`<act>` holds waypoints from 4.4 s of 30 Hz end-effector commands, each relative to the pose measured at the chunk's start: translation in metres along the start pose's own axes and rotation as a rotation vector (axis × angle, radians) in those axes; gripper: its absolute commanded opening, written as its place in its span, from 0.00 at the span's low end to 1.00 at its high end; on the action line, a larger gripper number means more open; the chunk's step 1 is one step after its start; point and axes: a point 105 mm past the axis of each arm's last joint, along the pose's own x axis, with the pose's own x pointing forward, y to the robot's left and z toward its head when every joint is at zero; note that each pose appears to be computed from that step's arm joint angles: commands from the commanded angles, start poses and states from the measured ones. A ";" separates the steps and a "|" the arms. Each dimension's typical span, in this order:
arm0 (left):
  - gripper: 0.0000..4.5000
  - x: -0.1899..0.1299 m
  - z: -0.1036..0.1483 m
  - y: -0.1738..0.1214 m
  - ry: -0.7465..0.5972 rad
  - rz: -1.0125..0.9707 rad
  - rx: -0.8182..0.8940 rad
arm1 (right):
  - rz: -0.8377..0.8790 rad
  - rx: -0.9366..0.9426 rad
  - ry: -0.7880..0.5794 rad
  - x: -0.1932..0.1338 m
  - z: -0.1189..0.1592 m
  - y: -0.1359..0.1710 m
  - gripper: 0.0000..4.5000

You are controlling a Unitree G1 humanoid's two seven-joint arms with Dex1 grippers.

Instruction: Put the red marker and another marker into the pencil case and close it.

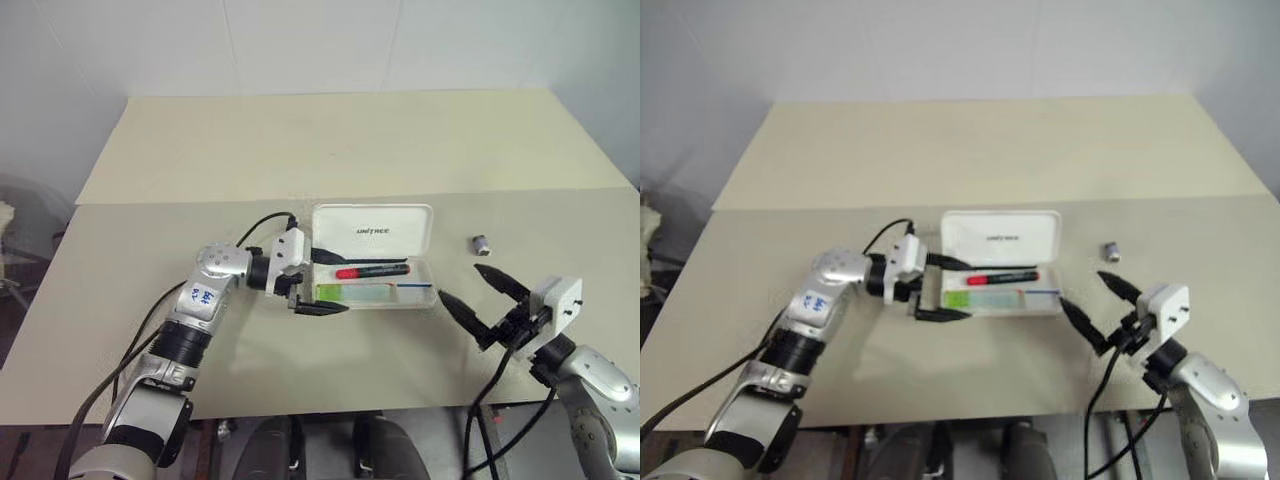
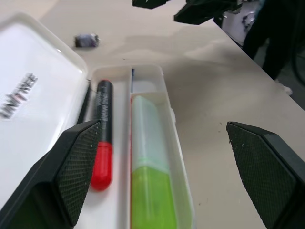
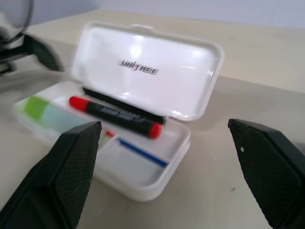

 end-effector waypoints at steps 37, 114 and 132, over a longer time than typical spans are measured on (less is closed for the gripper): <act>1.00 -0.074 0.040 0.002 -0.029 0.210 0.112 | -0.589 0.010 0.119 0.069 -0.028 -0.102 1.00; 1.00 -0.036 0.040 -0.029 -0.094 0.096 0.051 | 0.885 -0.290 0.298 0.071 -0.017 0.027 0.09; 1.00 -0.041 0.039 -0.022 -0.079 0.126 0.066 | 0.866 -0.302 0.226 0.078 0.003 0.027 0.99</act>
